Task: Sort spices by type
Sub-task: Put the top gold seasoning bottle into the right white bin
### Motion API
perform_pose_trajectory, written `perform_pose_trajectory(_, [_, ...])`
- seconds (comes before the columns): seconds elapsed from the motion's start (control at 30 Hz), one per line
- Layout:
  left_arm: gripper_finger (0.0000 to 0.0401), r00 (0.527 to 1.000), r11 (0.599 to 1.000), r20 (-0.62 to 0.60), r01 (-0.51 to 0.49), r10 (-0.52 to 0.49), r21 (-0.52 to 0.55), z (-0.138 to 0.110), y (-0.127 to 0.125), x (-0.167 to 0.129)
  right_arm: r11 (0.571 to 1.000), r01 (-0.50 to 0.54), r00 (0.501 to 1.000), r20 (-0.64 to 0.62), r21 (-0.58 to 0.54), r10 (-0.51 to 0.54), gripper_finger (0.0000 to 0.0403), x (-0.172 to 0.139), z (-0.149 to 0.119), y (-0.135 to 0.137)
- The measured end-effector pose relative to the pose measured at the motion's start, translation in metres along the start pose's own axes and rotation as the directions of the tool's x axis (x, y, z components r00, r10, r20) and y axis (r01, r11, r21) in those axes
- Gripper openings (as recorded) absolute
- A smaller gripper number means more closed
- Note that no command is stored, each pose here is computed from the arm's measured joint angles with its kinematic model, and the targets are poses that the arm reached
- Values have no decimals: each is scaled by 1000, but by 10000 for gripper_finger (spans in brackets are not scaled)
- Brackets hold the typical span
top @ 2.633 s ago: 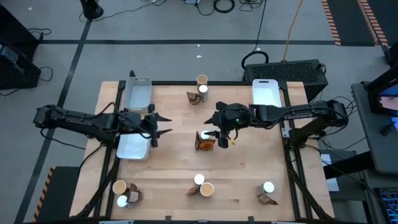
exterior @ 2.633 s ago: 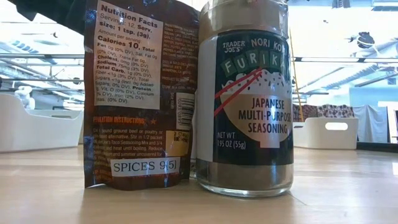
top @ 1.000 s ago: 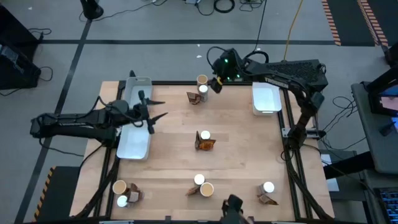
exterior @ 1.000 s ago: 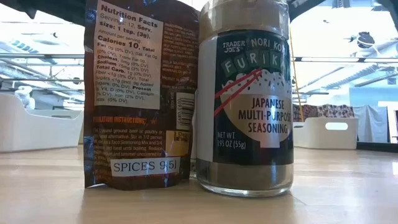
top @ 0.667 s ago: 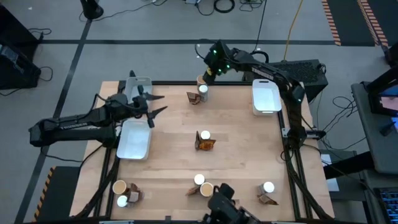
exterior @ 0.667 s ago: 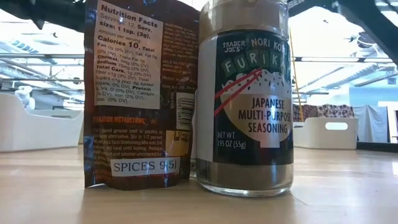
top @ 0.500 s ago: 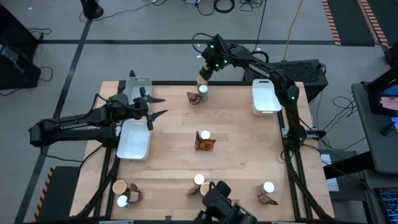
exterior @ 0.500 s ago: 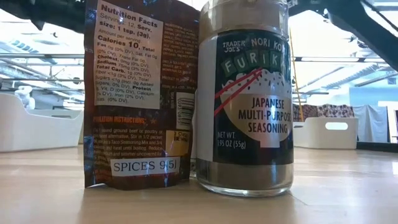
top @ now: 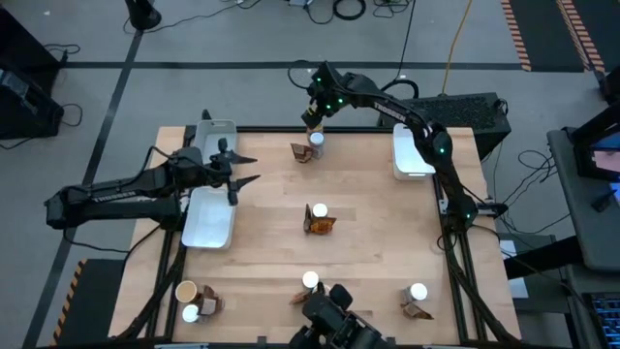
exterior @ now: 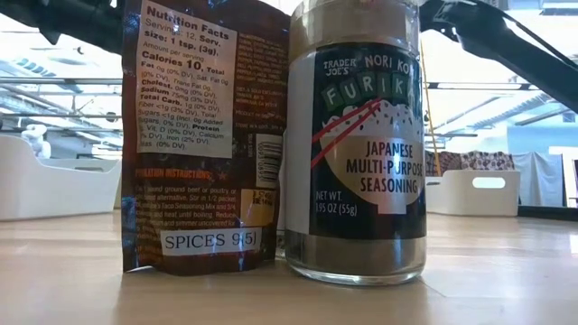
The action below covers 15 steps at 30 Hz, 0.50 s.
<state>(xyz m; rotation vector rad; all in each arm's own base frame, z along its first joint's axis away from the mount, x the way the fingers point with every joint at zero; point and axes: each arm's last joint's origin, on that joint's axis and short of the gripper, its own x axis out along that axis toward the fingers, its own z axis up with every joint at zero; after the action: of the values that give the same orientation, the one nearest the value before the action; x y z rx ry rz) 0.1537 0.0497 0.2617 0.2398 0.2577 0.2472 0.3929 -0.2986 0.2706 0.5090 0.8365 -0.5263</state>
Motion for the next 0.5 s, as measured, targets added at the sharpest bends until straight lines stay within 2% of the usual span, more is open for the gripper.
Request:
perform_pose_trajectory(0.23, [218,999,1000,42,-13,12,13,4,1,0,1000,11,1000,-28,-4,-11,299,0,-3,0])
perform_pose_trajectory(0.5, [218,997,999,69,-22,20,24,7,2,0,996,81,994,-72,-25,-82,304,11,-11,10])
